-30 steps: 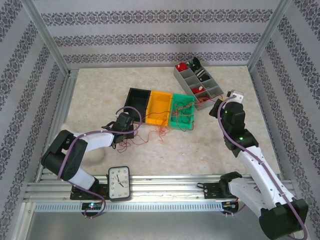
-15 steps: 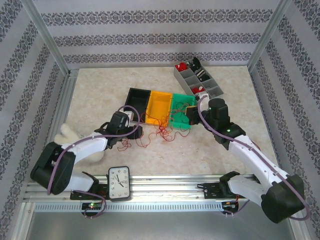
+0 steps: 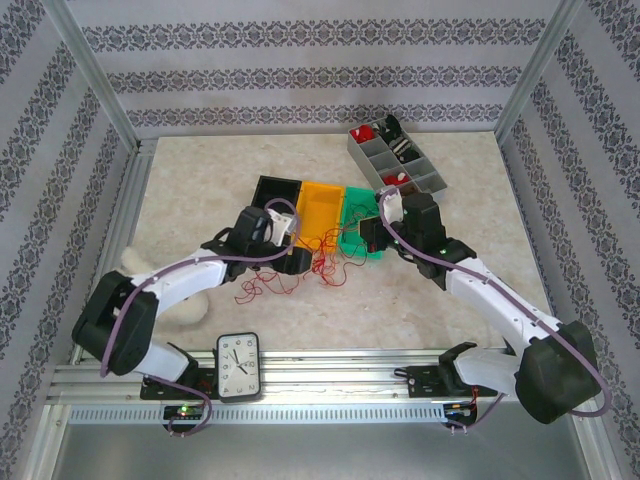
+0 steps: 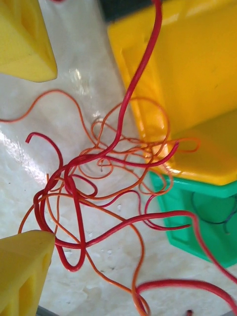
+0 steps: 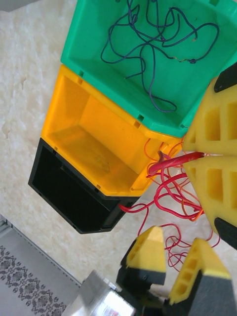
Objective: Untangle the cables
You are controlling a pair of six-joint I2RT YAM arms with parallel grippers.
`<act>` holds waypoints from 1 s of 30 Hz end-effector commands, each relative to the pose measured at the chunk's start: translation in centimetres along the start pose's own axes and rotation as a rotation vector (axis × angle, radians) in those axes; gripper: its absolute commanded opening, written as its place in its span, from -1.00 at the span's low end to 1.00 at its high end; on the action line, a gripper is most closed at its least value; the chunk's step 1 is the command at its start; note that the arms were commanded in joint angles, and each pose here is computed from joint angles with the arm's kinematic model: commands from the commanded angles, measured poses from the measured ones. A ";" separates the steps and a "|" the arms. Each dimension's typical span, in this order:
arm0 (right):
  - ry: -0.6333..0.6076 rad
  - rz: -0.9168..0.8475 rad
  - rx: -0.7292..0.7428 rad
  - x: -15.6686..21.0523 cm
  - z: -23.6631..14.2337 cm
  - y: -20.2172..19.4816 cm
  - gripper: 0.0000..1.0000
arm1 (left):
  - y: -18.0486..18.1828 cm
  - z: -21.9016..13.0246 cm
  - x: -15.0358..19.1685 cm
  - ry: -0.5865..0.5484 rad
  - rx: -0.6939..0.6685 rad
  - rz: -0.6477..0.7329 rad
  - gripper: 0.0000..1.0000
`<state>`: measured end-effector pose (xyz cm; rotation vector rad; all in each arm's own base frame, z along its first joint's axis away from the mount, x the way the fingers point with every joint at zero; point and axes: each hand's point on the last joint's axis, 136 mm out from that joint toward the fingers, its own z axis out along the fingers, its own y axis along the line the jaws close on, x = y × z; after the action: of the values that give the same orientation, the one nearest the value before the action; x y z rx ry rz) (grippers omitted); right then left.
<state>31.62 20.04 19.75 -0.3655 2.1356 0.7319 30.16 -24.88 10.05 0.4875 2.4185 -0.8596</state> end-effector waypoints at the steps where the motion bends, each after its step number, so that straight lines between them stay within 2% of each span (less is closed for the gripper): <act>1: -0.062 -0.017 -0.003 -2.1 -0.3 0.7 -0.98 | -1.2 1.1 0.8 0.073 0.052 0.033 0.58; 9: -0.053 -0.001 0.009 -1.5 0.3 0.2 -0.98 | -2.4 1.9 0.8 0.124 0.094 0.065 0.57; 13: -0.050 -0.002 0.026 -1.4 0.5 -0.2 -0.98 | -2.4 0.8 0.2 0.101 0.062 0.102 0.56; 17: -0.041 0.005 0.014 -1.2 0.9 -0.2 -0.99 | -3.5 -0.1 -0.4 0.085 0.095 0.116 0.56; 25: -0.060 0.011 0.018 -1.8 1.1 -0.3 -0.99 | -4.2 2.2 0.3 0.167 0.126 0.108 0.38; 30: -0.080 0.026 0.009 -2.4 1.0 -0.2 -0.99 | -3.3 3.6 0.2 0.176 0.091 0.104 0.26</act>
<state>33.08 20.08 19.27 -0.3174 2.1297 0.7143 29.69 -29.47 9.61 0.7192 2.4733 -0.9401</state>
